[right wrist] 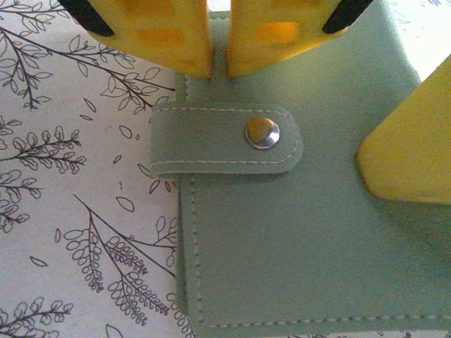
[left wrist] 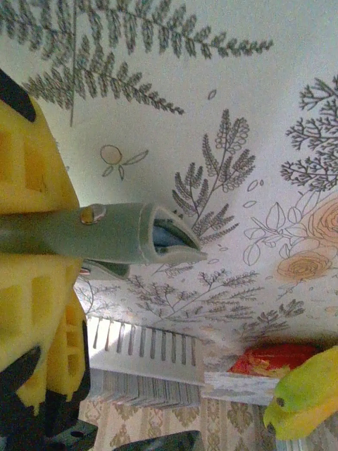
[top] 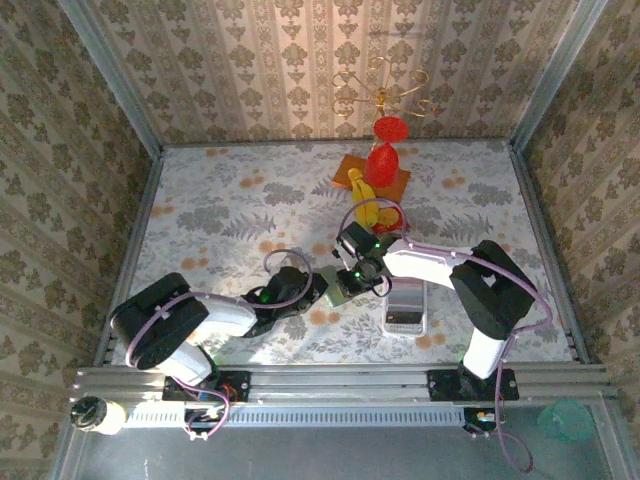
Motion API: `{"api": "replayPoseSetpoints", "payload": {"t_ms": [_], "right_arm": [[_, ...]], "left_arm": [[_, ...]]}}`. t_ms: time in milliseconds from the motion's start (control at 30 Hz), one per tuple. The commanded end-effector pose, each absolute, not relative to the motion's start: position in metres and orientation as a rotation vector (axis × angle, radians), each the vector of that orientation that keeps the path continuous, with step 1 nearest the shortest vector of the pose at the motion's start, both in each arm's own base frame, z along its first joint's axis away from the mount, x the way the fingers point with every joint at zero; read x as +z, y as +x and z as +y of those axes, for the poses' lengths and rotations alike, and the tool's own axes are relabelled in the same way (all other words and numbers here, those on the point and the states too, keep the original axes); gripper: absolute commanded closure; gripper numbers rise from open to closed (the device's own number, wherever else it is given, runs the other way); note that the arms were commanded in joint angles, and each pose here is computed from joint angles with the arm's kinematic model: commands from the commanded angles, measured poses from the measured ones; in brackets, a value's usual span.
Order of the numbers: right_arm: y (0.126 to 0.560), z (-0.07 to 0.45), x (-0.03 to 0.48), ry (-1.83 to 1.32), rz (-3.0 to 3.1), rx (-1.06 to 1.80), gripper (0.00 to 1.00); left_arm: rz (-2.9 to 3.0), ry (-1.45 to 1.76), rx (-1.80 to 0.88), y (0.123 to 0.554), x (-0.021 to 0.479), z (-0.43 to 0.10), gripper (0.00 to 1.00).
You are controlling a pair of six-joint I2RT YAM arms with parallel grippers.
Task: Put the credit cards into the card holder
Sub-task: Pick up the card holder at the bottom-center of the table.
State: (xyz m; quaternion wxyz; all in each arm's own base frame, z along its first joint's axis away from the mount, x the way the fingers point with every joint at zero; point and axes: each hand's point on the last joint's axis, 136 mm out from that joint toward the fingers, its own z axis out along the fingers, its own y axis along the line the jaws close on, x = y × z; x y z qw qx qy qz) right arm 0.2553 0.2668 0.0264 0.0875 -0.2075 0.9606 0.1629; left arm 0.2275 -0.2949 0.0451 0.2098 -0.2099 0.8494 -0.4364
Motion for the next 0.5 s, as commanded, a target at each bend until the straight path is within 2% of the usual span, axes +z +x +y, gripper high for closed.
{"api": "replayPoseSetpoints", "payload": {"t_ms": [0, 100, 233, 333, 467], "right_arm": [[0.240, 0.267, 0.026, -0.610, 2.906, 0.552, 0.85], [0.242, 0.268, 0.031, -0.598, 2.895, 0.581, 0.84], [0.248, 0.267, 0.050, -0.583, 2.842, 0.603, 0.76], [0.255, 0.264, 0.076, -0.552, 2.773, 0.635, 0.65], [0.262, 0.251, 0.113, -0.494, 2.685, 0.673, 0.59]], "left_arm": [[2.299, -0.554, -1.326, 0.232, 0.057, -0.306, 0.84], [2.302, -0.560, -1.343, 0.234, 0.055, -0.308, 0.91], [2.293, -0.530, -1.358, 0.236, 0.061, -0.310, 1.00], [2.306, -0.493, -1.329, 0.238, 0.069, -0.307, 1.00], [2.370, -0.371, -1.174, 0.238, 0.093, -0.297, 1.00]]}}
